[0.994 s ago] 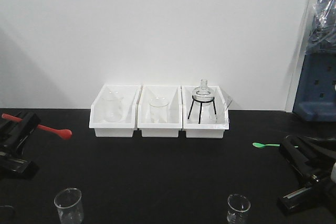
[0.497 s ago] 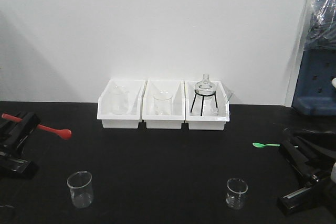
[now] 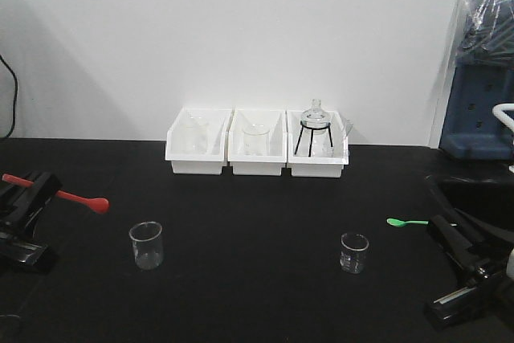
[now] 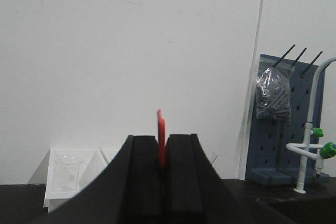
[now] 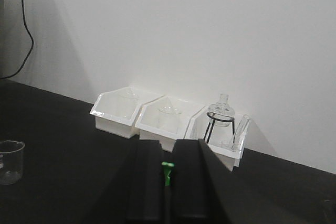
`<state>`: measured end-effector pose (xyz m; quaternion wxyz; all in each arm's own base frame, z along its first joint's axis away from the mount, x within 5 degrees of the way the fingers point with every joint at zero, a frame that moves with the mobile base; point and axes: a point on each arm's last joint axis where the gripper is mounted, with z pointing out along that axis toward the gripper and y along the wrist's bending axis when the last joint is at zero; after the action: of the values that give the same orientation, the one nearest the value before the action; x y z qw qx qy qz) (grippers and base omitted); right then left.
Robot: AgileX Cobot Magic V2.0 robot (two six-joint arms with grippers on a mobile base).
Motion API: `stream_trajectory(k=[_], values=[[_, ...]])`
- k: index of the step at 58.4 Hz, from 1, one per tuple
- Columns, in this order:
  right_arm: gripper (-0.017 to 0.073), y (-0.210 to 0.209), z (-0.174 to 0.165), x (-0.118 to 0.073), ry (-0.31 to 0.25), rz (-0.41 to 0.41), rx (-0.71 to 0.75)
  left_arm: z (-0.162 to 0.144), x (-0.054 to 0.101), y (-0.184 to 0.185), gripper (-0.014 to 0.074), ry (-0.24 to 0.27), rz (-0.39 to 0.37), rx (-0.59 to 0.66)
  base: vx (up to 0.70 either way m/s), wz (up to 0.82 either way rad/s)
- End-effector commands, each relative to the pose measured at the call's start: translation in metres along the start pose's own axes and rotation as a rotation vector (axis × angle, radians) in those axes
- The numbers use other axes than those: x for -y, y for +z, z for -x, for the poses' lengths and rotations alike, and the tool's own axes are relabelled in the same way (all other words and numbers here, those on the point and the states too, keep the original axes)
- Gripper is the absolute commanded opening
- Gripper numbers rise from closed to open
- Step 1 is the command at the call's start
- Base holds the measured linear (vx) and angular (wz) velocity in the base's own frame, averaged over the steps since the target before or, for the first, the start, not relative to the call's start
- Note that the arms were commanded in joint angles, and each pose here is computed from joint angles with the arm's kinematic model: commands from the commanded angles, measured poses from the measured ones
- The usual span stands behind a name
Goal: Sort red and green spoons into left cabinet
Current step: 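Drive backward and turn away from the bench holding both spoons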
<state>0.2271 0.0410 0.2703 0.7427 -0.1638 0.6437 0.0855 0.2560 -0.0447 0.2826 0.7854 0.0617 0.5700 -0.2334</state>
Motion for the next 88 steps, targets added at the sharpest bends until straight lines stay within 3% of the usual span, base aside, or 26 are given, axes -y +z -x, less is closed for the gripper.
stream_trajectory(k=[1, 63, 88], values=[[-0.0009, 0.0007, 0.0191, 0.0013, -0.006, 0.000, 0.120, 0.0330, 0.0121, -0.0005, -0.0007, 0.002, -0.104, 0.263, -0.25, 0.01], [-0.0009, 0.0007, 0.0191, 0.0013, -0.006, 0.000, 0.120, 0.0330, 0.0121, -0.0005, -0.0007, 0.002, -0.104, 0.263, -0.23, 0.02], [-0.0009, 0.0007, 0.0194, 0.0013, -0.006, 0.001, 0.123, 0.0329, 0.0121, -0.0005, -0.0007, 0.002, -0.104, 0.263, -0.10, 0.30]])
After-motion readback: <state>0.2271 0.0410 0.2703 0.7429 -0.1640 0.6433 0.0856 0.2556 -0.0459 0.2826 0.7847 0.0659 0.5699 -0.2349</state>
